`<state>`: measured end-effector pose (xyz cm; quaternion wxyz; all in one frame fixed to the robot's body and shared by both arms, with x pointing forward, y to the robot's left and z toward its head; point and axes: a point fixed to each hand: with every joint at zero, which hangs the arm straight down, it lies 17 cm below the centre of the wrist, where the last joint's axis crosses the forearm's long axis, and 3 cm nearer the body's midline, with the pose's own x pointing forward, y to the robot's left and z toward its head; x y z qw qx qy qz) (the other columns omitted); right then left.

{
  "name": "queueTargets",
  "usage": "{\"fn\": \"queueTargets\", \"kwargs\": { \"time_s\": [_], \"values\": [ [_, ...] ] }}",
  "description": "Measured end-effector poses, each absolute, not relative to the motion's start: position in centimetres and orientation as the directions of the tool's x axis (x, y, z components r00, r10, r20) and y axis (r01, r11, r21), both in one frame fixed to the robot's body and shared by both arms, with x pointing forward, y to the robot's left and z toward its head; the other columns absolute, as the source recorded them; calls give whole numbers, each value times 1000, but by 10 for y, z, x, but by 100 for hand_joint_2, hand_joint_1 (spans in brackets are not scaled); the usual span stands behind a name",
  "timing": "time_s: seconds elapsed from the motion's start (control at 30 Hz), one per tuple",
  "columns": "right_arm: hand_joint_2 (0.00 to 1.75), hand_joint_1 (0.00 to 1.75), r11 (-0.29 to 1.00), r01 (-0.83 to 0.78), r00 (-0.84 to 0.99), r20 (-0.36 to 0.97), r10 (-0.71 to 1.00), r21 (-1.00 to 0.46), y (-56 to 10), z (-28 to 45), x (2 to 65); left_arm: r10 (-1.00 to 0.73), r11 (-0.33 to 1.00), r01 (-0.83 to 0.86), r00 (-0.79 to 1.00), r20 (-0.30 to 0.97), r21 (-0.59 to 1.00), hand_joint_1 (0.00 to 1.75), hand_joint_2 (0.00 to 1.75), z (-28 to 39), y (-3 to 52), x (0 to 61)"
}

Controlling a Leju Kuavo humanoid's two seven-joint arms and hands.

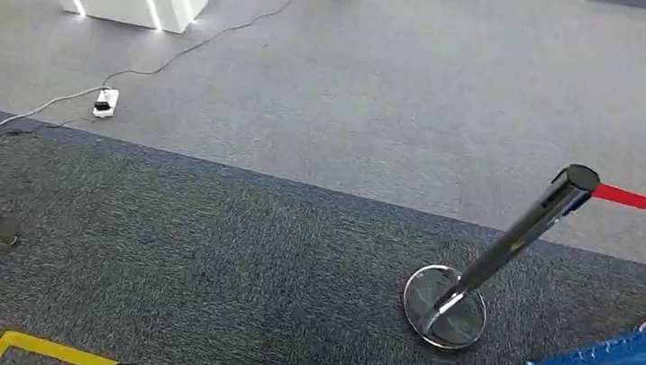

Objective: Take the parts from the cabinet and place them on the table.

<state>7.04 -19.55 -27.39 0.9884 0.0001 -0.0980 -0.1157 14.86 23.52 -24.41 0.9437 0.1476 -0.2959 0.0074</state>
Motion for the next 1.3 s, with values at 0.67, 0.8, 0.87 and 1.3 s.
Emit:
{"fn": "queueTargets", "kwargs": {
  "time_s": [0.67, 0.8, 0.87, 1.3],
  "values": [
    [0, 0, 973, 228, 956, 185, -228, 22, -195, -274, 66, -68, 959, -100, 828, 557, 265, 0, 0, -245, 233, 145],
    [0, 0, 973, 228, 955, 187, -228, 23, -195, -274, 68, -67, 959, -100, 827, 558, 264, 0, 0, -245, 233, 146],
    [0, 0, 973, 228, 956, 186, -228, 23, -195, -274, 67, -67, 959, -101, 826, 560, 264, 0, 0, -245, 233, 148],
    [0, 0, 974, 227, 955, 191, -227, 25, -195, -274, 70, -66, 960, -99, 829, 556, 262, 0, 0, -245, 232, 144]
  ]
}}
